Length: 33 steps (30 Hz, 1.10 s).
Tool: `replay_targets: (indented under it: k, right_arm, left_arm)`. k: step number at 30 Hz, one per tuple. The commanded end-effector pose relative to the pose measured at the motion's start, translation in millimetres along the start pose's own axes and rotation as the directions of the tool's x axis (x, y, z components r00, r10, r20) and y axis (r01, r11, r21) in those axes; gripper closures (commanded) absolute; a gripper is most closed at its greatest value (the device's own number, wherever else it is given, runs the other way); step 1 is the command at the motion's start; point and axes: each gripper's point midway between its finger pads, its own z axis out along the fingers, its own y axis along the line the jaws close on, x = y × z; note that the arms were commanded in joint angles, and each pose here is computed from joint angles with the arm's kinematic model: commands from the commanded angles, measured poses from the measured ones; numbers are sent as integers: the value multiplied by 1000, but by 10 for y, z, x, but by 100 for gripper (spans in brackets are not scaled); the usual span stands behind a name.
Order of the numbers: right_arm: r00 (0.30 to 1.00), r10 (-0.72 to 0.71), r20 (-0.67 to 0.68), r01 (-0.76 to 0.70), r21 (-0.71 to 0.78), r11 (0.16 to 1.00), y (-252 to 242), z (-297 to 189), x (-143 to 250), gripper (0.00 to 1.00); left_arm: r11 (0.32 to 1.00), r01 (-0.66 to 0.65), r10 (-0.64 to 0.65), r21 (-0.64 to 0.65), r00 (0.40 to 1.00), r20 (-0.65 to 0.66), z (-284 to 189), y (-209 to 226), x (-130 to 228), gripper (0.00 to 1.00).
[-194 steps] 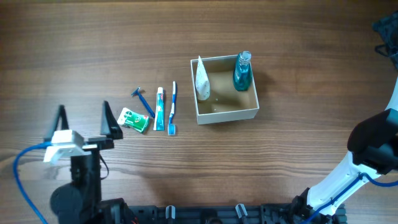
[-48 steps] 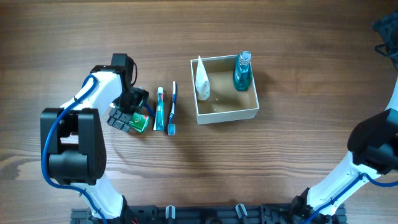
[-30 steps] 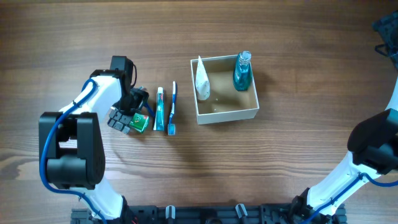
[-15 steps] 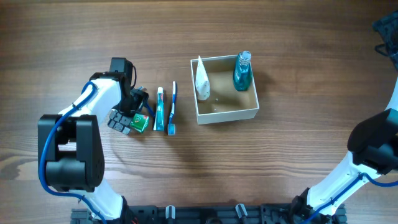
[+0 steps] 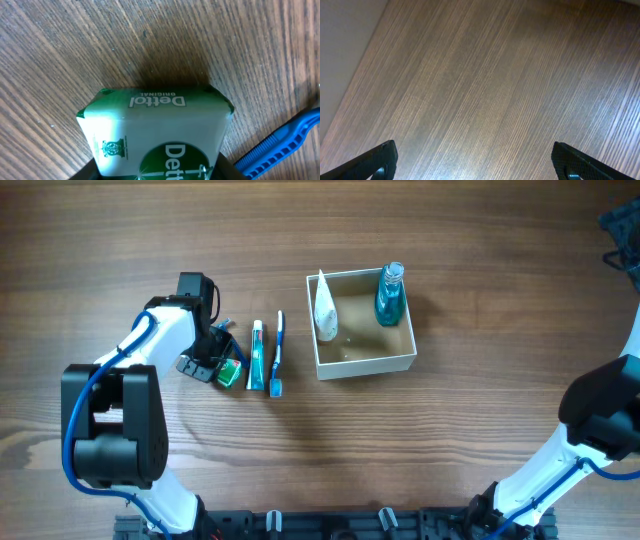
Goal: Pack container
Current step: 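Lower the left gripper and close it on the Dettol soap, then lift the Dettol soap and carry it over the box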
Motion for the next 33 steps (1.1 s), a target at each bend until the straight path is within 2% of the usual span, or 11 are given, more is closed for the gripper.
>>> replay_targets:
  k: [1,7,14,19,23,26,30,33]
  right_arm:
    - [1000,7,-10,-7,4,1000,18,53,36,0]
    - [1000,7,-10,-7,4,1000,18,53,36,0]
    - [1000,7,-10,-7,4,1000,18,53,36,0]
    - [1000,8,-10,-8,4,1000,18,53,36,0]
    - [1000,7,-10,-7,4,1000,18,53,36,0]
    - [1000,7,-10,-7,4,1000,18,53,36,0]
    - [1000,7,-10,-7,4,1000,18,53,36,0]
    - [1000,8,-10,-8,4,1000,18,53,36,0]
  left_arm:
    - [988,2,-9,-156,999,-46,333,390,126,71]
    - [988,44,-52,-149,998,-48,308,430,22,73]
    - [987,146,-148,-72,989,-29,106,429,-309,73]
    - [996,77,-78,39,997,19,-196,255,-568,69]
    - [982,-36,18,186,995,95,-675,-91,-735,70]
    - [950,-83,38,302,988,152,-1112,-356,-798,70]
    - [891,-149,45,428,969,242,-1726,-648,-807,69]
    - [823,-222,53,523,947,318,-2291,-863,-717,69]
